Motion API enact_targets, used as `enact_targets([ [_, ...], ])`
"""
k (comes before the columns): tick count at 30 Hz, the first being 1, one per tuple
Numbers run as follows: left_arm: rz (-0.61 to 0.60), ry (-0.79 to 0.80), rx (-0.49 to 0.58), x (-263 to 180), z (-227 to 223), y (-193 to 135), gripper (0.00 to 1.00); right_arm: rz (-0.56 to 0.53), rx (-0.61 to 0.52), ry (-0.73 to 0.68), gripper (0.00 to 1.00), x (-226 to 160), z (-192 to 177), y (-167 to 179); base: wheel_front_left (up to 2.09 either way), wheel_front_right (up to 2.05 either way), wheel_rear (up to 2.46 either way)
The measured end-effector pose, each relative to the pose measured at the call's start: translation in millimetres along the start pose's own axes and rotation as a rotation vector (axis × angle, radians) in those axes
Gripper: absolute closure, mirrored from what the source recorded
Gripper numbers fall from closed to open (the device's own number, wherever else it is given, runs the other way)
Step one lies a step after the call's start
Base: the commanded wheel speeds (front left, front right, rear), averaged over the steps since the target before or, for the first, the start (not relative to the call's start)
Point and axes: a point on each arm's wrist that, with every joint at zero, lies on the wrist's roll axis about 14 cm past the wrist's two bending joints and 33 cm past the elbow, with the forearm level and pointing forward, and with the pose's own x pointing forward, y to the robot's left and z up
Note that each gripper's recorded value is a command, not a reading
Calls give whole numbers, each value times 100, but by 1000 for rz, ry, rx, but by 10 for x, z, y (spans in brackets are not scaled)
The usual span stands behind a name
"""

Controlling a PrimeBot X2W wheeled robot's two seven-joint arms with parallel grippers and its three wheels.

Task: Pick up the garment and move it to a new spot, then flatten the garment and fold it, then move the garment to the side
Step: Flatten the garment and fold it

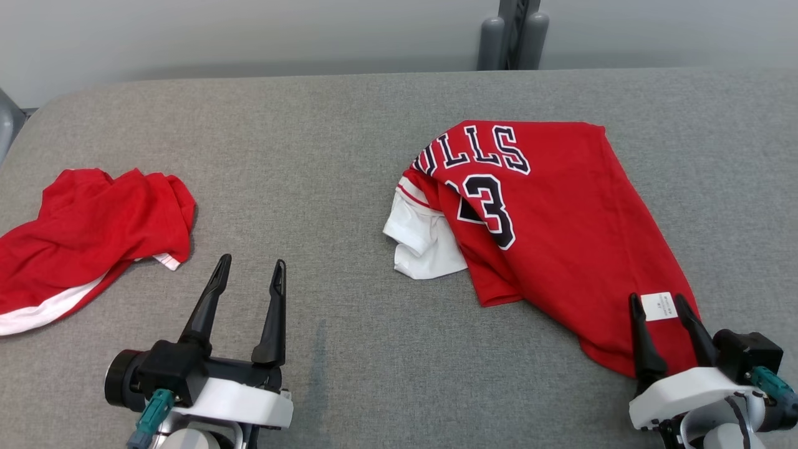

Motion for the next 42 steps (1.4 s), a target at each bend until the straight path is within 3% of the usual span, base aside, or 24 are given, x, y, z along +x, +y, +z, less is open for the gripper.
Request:
enact_targets([
  [14,23,24,16,11,-77,109,0,-49,24,127,0,136,-375,-134,0,0,0],
  [15,23,24,16,10,-76,109,0,-48,24,130,22,137,-382,-129,0,0,0],
  [16,22,24,16,9,-76,108,0,-45,28,133,22,140,-388,-118,0,0,0],
  [17,22,24,16,8,-76,106,0,-43,32,135,55,139,-394,-108,0,0,0],
  [18,21,24,15,8,-75,103,0,-38,29,134,96,138,-391,-94,0,0,0],
  [19,20,24,15,7,-74,98,0,-32,26,130,100,140,-376,-75,0,0,0],
  [25,9,15,2,-18,-41,40,0,-5,13,53,100,152,-122,0,0,0,0],
  [31,-1,0,-22,-84,19,-35,0,4,-41,-108,100,127,412,11,0,0,0],
  [34,-18,-12,-32,-72,55,-106,0,7,-117,-200,100,173,761,-4,0,0,0],
  [35,-25,-13,-37,-72,59,-136,0,24,-229,-250,100,235,1005,-36,0,0,0],
  [36,-25,-12,-37,-73,55,-141,0,16,-260,-273,100,267,1123,-96,0,0,0],
  [42,-31,-7,-45,-44,39,-167,0,-52,-329,-356,100,466,1653,-446,0,0,0],
])
